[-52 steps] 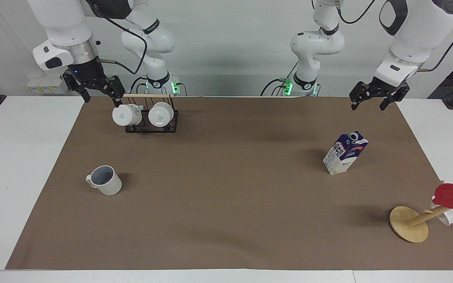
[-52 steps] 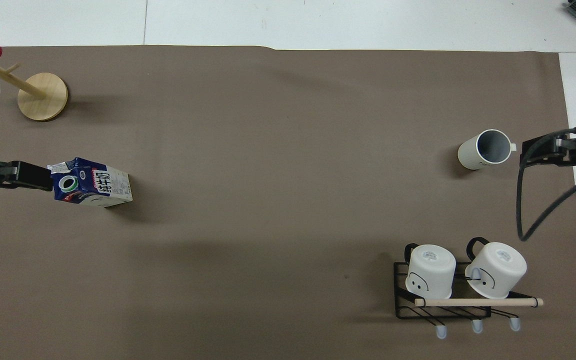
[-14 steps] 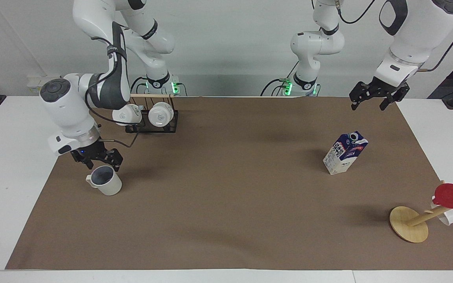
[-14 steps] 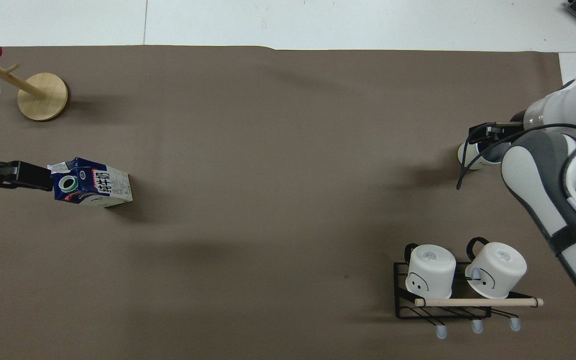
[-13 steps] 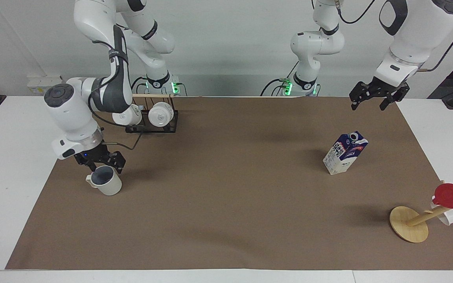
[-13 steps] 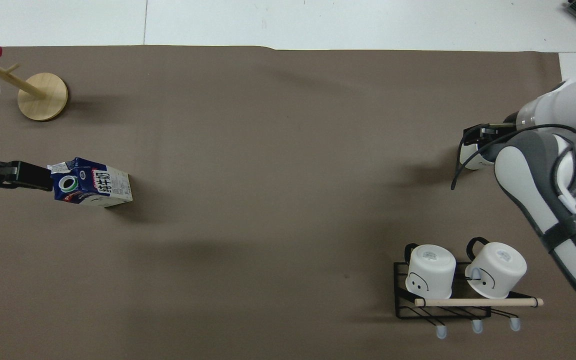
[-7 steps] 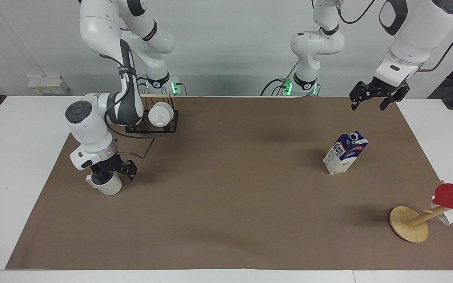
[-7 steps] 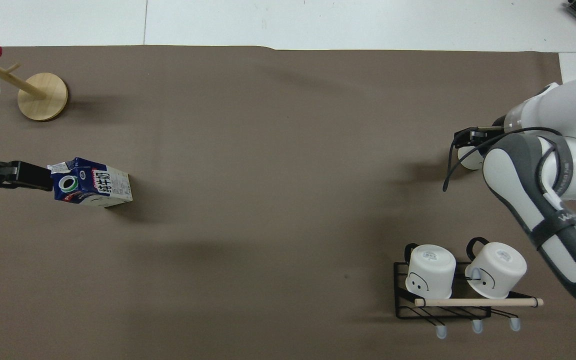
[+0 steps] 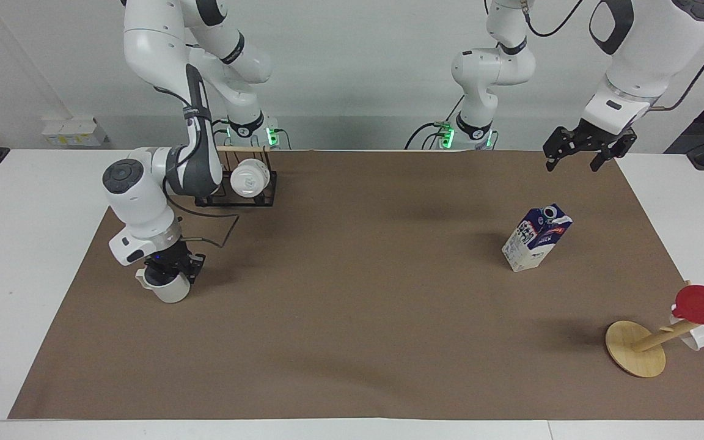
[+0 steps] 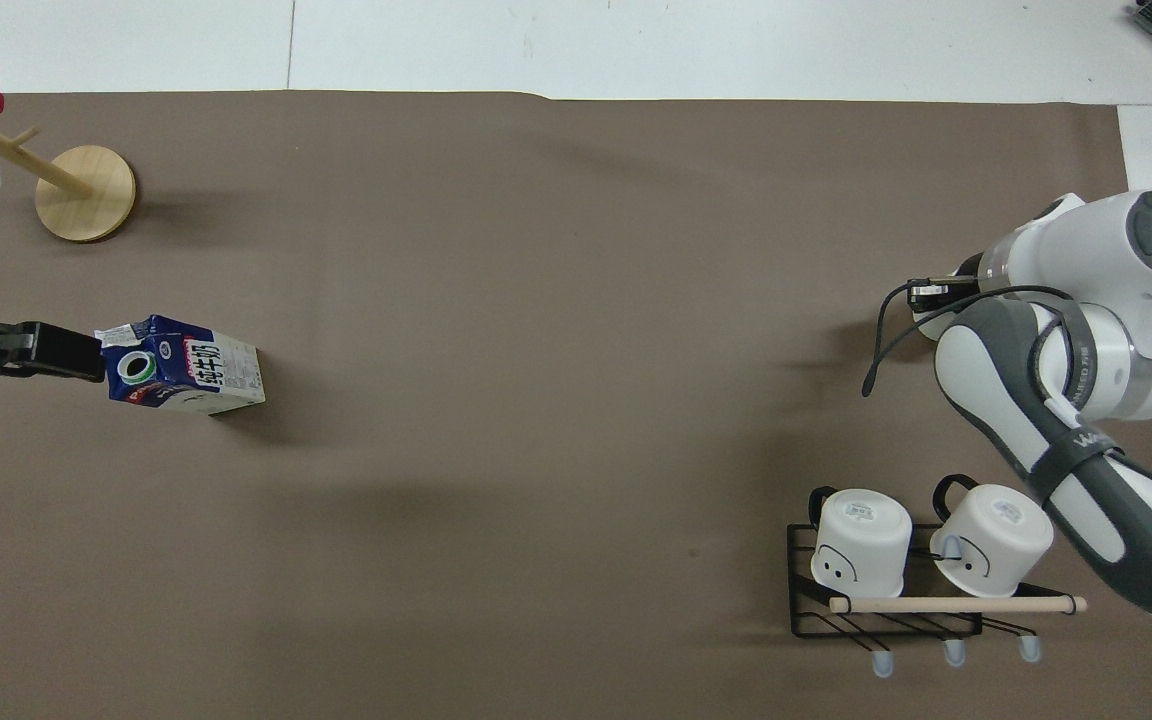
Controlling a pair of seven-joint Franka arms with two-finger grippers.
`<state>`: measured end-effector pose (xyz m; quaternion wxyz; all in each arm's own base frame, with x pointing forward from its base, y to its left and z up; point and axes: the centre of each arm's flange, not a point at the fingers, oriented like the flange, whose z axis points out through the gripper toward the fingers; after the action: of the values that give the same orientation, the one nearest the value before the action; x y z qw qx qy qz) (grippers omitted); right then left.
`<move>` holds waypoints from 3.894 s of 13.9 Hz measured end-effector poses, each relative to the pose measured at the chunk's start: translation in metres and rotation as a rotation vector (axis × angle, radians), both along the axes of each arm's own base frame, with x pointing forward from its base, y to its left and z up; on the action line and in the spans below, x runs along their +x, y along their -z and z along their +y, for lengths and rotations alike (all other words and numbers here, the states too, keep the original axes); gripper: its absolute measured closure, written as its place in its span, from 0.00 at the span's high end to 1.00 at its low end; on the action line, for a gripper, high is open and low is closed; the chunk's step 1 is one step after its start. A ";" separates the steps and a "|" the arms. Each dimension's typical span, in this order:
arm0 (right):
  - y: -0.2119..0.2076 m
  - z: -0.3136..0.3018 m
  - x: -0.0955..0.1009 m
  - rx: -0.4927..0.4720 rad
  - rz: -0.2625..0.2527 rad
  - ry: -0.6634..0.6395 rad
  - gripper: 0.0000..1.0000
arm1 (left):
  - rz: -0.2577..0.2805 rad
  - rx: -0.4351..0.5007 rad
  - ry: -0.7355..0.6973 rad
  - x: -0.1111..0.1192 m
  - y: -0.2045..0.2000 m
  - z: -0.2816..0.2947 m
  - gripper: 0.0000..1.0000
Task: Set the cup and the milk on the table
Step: 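Lift the white mug off the table with the right gripper, then carry the mug to center with the right gripper while the left gripper advances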
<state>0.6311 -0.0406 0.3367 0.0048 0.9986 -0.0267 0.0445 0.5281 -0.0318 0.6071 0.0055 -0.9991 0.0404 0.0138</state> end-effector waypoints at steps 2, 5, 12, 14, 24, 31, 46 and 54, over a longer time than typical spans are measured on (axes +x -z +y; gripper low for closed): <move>-0.011 0.002 0.001 -0.003 -0.019 -0.004 0.04 | -0.003 0.000 0.000 0.000 0.000 0.000 1.00; -0.049 0.015 0.002 -0.010 -0.054 -0.023 0.04 | -0.025 -0.002 -0.001 0.005 0.015 0.000 1.00; -0.103 0.161 -0.004 0.020 -0.081 -0.042 0.04 | -0.100 -0.007 0.000 0.010 0.129 0.002 1.00; -0.105 0.211 -0.015 0.029 -0.081 -0.080 0.04 | -0.114 -0.008 -0.008 0.009 0.148 0.006 1.00; -0.126 0.389 -0.070 -0.025 -0.048 -0.092 0.04 | -0.115 -0.008 -0.018 0.009 0.155 0.011 0.52; -0.070 0.480 -0.081 -0.073 -0.024 -0.039 0.04 | -0.126 -0.008 -0.019 0.011 0.149 0.011 0.38; -0.012 0.495 -0.097 -0.060 -0.019 -0.079 0.21 | -0.116 -0.084 -0.100 0.020 0.055 -0.007 0.38; -0.068 0.451 -0.062 -0.024 -0.087 0.008 1.00 | -0.105 -0.111 -0.165 0.006 0.050 -0.101 0.38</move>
<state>0.5690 0.4100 0.4048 0.0158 0.9955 -0.0304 0.0881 0.5340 -0.1325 0.5571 -0.0489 -0.9971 -0.0417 -0.0402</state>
